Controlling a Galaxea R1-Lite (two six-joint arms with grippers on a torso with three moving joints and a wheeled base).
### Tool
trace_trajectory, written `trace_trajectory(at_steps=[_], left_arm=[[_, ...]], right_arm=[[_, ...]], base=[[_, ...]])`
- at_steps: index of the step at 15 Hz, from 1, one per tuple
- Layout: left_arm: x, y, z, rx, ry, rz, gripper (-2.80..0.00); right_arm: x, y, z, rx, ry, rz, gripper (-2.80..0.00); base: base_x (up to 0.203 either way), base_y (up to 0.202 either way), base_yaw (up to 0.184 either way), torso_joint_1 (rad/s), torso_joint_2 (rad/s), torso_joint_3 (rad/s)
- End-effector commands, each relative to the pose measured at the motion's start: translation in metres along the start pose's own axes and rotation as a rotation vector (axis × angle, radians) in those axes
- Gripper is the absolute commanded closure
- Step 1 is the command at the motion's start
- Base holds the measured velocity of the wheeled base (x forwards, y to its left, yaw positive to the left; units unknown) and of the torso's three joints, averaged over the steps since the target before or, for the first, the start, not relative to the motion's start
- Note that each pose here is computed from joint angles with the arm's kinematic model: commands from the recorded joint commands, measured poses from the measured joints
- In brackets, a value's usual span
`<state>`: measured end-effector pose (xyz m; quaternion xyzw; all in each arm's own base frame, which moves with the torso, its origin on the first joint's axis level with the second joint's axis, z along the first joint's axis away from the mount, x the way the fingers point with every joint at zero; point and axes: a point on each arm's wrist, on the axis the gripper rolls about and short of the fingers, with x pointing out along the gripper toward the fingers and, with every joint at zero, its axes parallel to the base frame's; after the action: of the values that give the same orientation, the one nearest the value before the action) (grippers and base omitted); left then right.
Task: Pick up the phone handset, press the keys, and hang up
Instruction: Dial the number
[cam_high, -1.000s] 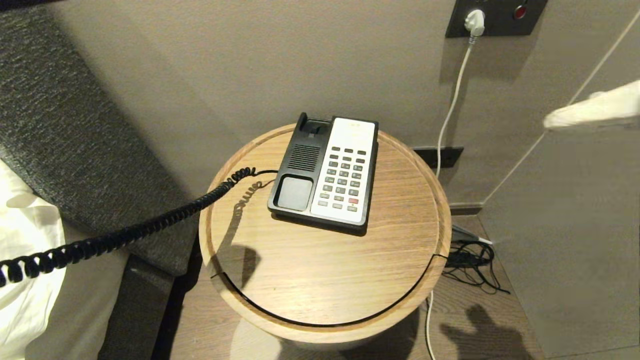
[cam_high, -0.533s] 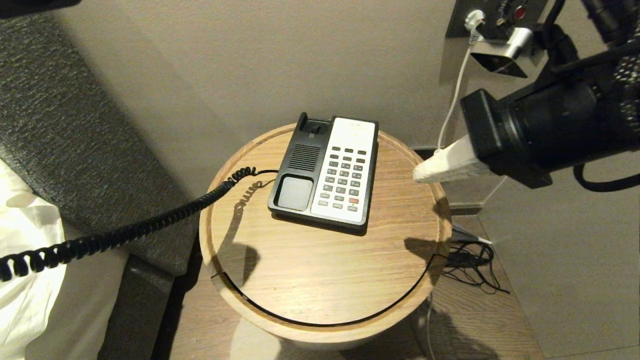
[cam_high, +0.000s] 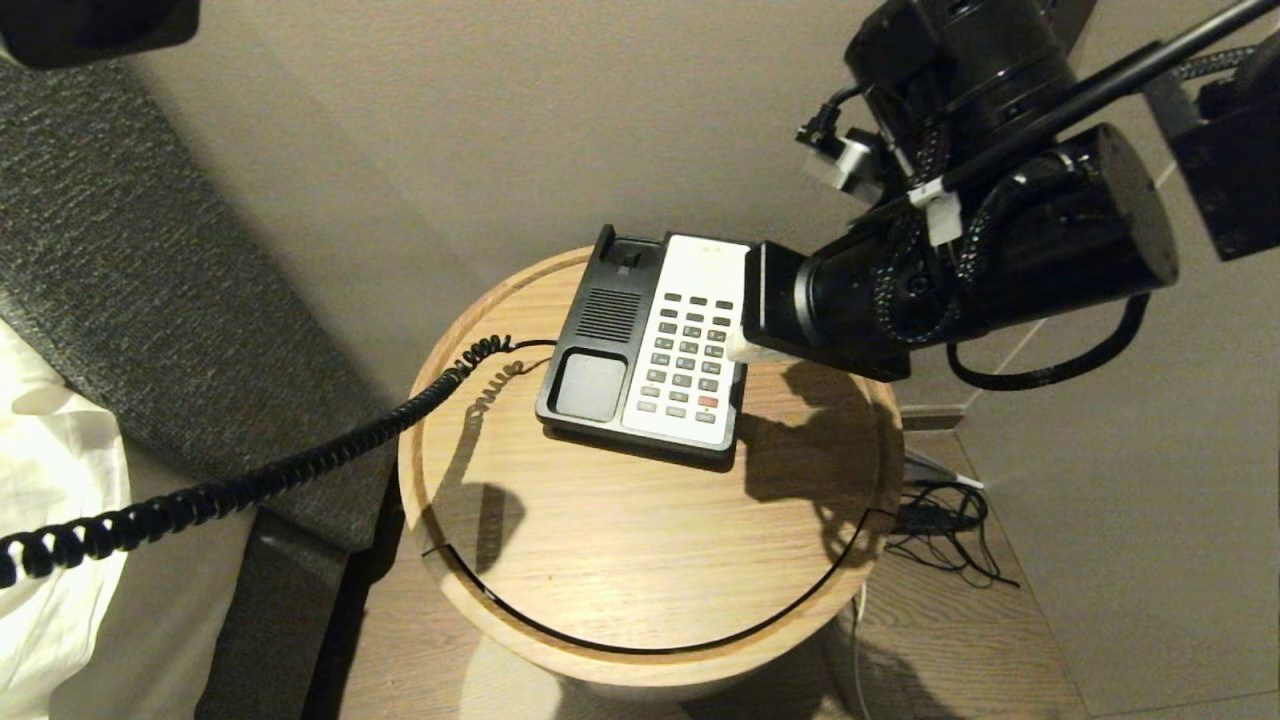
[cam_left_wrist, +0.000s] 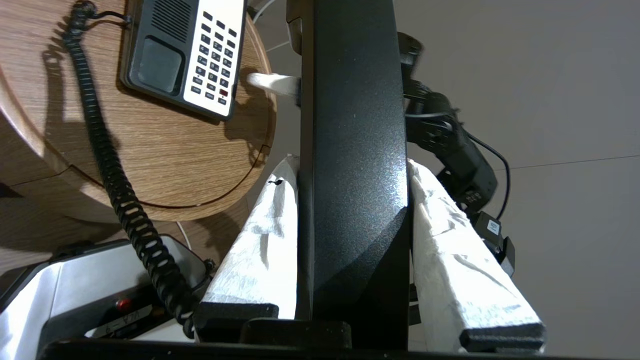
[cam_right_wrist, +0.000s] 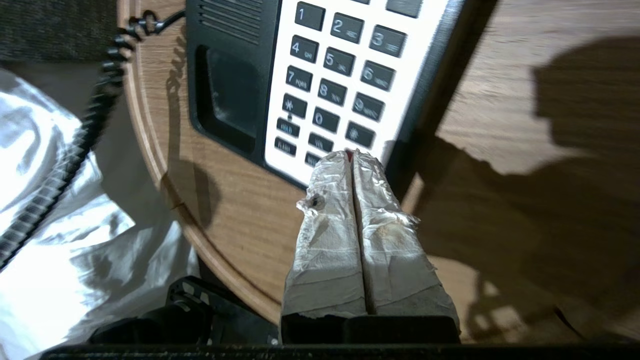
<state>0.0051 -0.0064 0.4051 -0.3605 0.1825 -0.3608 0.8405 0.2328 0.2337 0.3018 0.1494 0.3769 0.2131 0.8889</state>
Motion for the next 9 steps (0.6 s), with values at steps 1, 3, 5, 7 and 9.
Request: trace_trajectory(at_steps=[1, 3, 5, 7, 9], left_arm=[[0.000, 0.002, -0.002, -0.004, 0.002, 0.010, 0.00], [-0.001, 0.002, -0.002, -0.004, 0.000, 0.009, 0.00], [-0.003, 0.002, -0.002, -0.004, -0.003, 0.006, 0.00], [-0.005, 0.004, -0.004, -0.003, -0.001, 0.008, 0.00], [-0.005, 0.004, -0.004, -0.003, -0.001, 0.009, 0.00]], right_arm=[[0.022, 0.004, 0.000, 0.001, 0.023, -0.014, 0.00], [0.031, 0.006, 0.001, -0.004, 0.025, -0.016, 0.00], [0.036, 0.009, 0.005, 0.000, 0.016, -0.010, 0.00], [0.038, 0.011, 0.007, 0.003, 0.007, -0.004, 0.00], [0.045, 0.011, 0.005, 0.001, 0.017, -0.012, 0.00]], base=[[0.000, 0.000, 0.000, 0.000, 0.00, 0.000], [0.000, 0.000, 0.000, 0.000, 0.00, 0.000], [0.000, 0.000, 0.000, 0.000, 0.00, 0.000], [0.000, 0.000, 0.000, 0.000, 0.00, 0.000], [0.000, 0.000, 0.000, 0.000, 0.00, 0.000]])
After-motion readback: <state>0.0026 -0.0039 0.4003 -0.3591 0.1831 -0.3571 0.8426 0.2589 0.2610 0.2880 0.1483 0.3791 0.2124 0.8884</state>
